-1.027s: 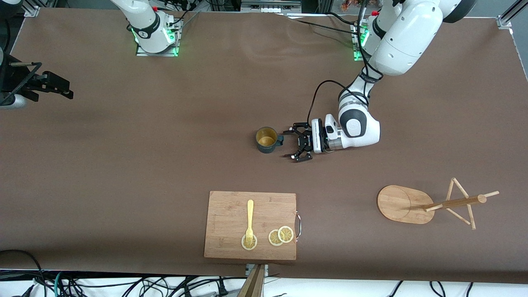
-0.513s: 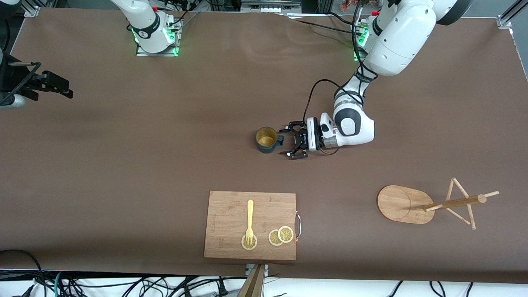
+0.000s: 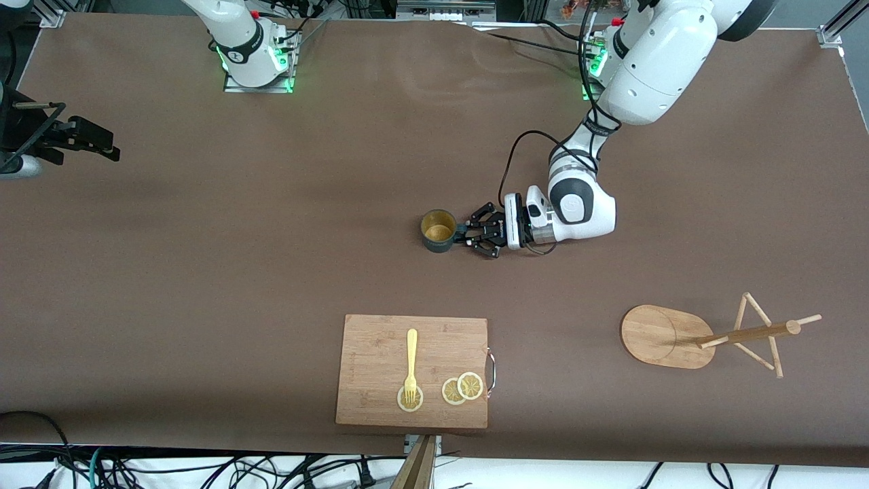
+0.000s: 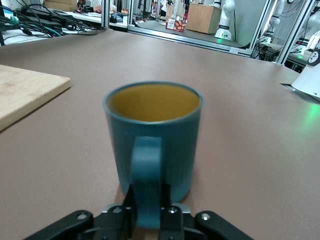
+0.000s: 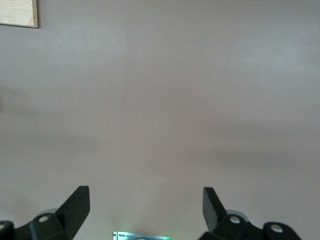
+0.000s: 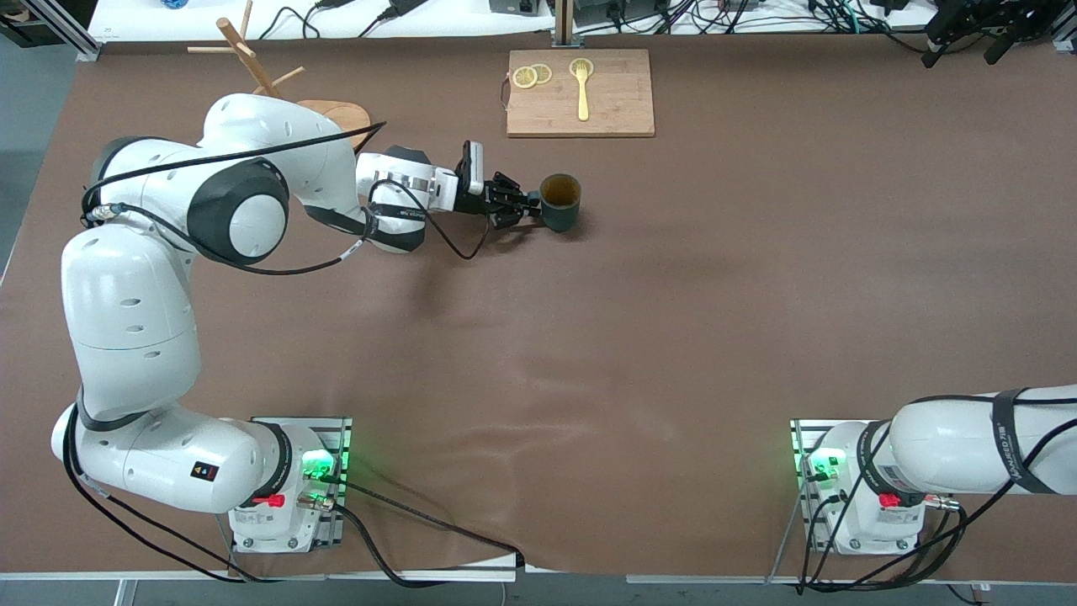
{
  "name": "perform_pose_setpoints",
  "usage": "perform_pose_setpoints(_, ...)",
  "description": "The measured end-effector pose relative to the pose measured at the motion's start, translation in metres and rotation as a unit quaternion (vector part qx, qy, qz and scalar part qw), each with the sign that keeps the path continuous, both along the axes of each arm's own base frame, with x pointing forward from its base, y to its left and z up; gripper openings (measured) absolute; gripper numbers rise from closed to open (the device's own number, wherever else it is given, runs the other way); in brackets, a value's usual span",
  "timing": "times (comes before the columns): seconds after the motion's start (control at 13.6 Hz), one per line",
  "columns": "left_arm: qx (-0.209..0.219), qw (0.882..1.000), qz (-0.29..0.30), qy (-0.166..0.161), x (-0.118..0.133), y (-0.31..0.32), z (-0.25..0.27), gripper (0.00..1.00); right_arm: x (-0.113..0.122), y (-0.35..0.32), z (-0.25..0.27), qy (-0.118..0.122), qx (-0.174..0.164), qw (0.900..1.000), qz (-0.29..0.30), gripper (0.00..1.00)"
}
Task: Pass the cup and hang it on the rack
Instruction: 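Lift the mug with the left gripper and carry it toward the rack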
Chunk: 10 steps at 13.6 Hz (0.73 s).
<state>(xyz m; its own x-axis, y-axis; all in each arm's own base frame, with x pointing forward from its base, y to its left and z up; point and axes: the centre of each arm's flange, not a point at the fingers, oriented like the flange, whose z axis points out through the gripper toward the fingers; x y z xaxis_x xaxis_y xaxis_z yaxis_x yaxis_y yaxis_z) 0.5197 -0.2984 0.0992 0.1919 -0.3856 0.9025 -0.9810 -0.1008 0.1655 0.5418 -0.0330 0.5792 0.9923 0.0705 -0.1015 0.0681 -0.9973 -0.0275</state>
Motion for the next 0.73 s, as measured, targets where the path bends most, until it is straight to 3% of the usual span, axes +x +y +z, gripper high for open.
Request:
perform_pose_setpoints(0.15,-0.002,1.000,0.019,0.018,0.012,0.005,0.014,0.21,0.000,0.000,0.000,0.000,0.000,1.000,0.000,1.00)
perform_pose_setpoints(0.29,0.008,0.998,0.030,0.058,0.026,0.014,0.038,0.21,0.000,0.000,0.000,0.000,0.001,1.000,0.000,1.00)
perform_pose_setpoints(0.51,0.024,0.990,0.039,0.137,0.048,0.034,0.094,0.21,0.000,0.001,-0.001,0.003,0.002,1.000,0.000,1.00)
perform_pose_setpoints(0.73,0.042,0.972,0.029,0.227,0.068,0.088,0.155,0.21,-0.001,0.001,-0.001,0.004,0.003,1.000,0.000,1.00)
